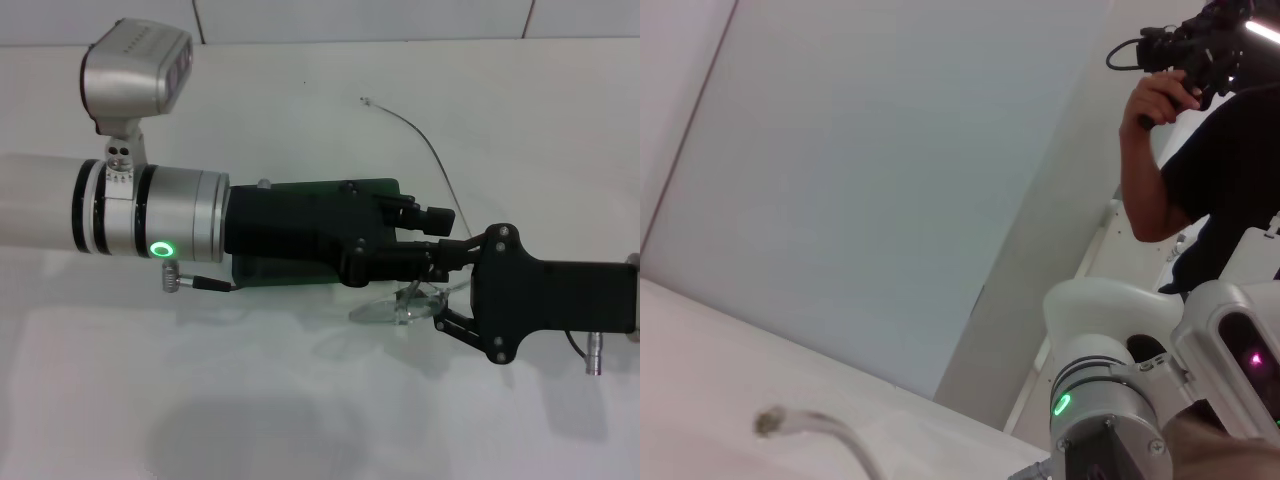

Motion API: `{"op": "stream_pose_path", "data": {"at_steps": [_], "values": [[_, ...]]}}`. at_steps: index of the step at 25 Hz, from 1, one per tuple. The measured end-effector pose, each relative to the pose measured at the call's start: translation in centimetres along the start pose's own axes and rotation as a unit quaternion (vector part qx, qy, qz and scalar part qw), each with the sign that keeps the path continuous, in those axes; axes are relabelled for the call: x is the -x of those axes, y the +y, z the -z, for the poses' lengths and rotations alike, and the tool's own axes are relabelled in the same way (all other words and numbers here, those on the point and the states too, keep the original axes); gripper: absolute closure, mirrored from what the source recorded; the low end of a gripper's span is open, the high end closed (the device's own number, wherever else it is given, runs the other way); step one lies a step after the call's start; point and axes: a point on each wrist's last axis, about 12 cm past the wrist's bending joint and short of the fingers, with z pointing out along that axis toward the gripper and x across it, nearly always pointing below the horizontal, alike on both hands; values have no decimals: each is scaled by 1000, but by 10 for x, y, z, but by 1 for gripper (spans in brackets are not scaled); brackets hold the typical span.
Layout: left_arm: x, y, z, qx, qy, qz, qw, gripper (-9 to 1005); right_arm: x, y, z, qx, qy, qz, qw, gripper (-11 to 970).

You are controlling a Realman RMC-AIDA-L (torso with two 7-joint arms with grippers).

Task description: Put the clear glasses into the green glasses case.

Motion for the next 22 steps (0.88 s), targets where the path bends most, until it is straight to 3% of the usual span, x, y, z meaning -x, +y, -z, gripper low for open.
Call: {"op": "stream_pose_path", "data": {"at_steps": [12,22], "values": [[5,-6,20,-9,-43,3,999,534,0,6,2,1,0,-7,1000,833],[-13,-3,78,116,-82,-46,989,534,13,6,4,11,-57,-33,998,835]]}}
